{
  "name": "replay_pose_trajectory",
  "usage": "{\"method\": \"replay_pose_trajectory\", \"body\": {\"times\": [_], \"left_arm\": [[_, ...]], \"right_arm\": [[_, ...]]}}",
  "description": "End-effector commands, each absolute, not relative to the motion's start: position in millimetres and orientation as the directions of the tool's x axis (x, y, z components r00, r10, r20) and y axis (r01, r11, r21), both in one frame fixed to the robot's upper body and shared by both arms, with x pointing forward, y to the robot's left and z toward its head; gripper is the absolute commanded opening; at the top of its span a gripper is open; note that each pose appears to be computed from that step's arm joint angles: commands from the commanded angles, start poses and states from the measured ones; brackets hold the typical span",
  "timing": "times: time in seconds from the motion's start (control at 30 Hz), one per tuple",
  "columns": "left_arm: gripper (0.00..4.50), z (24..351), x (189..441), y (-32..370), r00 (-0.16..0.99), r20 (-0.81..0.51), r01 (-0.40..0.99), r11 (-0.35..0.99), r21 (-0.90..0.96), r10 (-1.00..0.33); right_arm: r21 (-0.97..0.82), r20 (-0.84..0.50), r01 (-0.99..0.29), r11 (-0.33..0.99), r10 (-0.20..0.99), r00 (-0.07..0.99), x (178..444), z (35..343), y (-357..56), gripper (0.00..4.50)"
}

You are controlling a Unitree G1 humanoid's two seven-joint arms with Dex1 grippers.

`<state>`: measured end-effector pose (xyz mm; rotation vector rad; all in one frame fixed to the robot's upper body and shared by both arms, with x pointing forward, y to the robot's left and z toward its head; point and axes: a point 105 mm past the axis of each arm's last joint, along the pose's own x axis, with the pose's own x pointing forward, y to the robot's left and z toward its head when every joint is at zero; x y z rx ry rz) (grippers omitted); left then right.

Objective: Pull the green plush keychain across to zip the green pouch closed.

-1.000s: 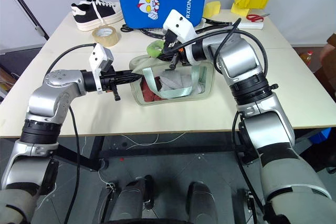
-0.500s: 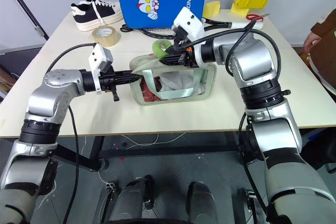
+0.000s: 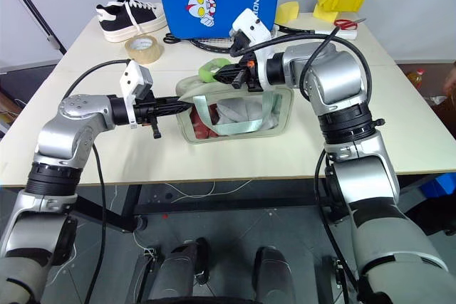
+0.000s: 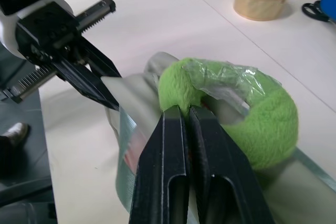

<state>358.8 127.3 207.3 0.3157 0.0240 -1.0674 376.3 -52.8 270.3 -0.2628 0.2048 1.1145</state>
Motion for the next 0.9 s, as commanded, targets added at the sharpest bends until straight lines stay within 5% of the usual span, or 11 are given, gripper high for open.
{"method": "replay_pose_trajectory", "body": {"times": [0.03,0.53,0.7,0.9], "left_arm": [[0.00,206,357,129,0.493,-0.186,0.859,0.442,0.260,-0.850],[0.00,207,358,130,0.497,-0.183,0.856,0.447,0.259,-0.848],[0.00,205,356,131,0.497,-0.186,0.858,0.448,0.252,-0.848],[0.00,204,355,130,0.488,-0.192,0.863,0.439,0.249,-0.852]], "right_arm": [[-0.132,-0.238,-0.895,0.426,0.863,0.446,376,291,-53,0.07],[-0.216,-0.147,-0.813,0.540,0.806,0.574,372,333,-101,0.07],[-0.239,-0.204,-0.719,0.652,0.690,0.694,367,317,-146,0.07],[-0.251,-0.254,-0.729,0.637,0.683,0.684,354,294,-144,0.07]]}}
